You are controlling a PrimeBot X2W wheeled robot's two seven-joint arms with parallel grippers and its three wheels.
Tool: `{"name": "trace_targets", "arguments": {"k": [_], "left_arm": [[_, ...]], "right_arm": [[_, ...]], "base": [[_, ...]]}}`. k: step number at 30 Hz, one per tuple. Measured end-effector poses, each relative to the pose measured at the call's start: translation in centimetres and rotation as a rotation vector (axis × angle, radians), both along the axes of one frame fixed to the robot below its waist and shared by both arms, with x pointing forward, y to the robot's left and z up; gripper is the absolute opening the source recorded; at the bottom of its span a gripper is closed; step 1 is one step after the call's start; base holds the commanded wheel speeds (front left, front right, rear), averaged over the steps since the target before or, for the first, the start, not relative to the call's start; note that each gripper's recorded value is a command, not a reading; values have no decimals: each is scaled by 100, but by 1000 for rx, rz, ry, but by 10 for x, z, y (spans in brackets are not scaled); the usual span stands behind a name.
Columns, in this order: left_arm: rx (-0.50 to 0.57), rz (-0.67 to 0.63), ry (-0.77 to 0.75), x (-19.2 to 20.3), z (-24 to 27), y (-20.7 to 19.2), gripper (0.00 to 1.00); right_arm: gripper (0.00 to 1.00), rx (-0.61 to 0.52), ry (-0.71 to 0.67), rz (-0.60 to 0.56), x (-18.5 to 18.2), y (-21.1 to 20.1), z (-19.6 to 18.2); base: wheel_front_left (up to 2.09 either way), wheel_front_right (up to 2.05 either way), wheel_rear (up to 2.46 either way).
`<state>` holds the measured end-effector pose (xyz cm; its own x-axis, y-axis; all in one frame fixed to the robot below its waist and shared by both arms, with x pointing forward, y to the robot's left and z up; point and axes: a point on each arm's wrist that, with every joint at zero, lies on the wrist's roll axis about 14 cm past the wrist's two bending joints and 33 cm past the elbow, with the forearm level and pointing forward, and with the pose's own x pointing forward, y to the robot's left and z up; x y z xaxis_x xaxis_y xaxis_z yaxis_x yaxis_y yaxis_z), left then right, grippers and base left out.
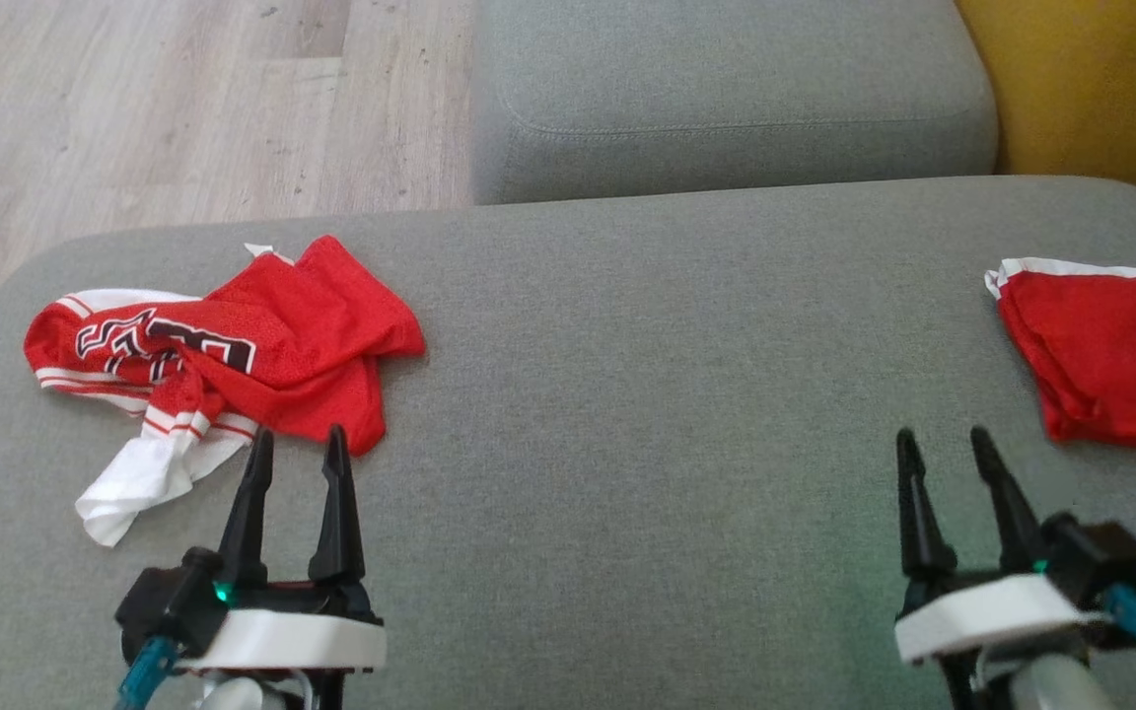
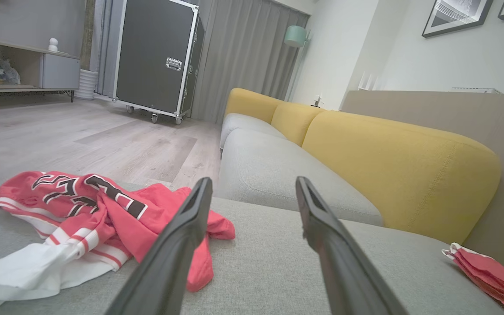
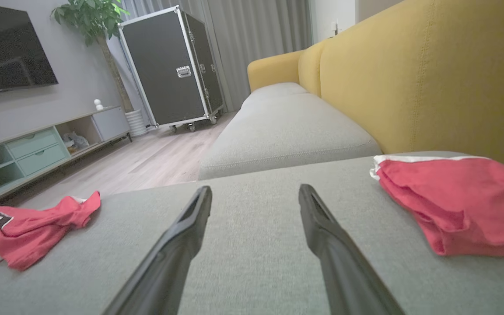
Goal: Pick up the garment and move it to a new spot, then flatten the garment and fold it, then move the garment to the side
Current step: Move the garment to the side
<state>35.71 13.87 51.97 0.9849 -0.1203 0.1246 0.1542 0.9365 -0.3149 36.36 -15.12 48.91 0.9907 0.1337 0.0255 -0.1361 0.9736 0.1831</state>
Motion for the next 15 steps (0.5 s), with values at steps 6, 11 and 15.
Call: {"name": "trace_targets", "arguments": {"k": [6,11,15], "left_arm": [[32,-8,13,-3,-6,-1,100],[80,-15,55,-5,-21,-4,100],[87,-10,63,-6,-23,-5,100]], "right_arm": [[100,-4,17,1,-14,2,-7],[100,-4,3,9,-14,5,-3],[100,-4,0,7,-14,4,-2]], "base": [[0,0,0],[0,0,0],[0,0,0]]}}
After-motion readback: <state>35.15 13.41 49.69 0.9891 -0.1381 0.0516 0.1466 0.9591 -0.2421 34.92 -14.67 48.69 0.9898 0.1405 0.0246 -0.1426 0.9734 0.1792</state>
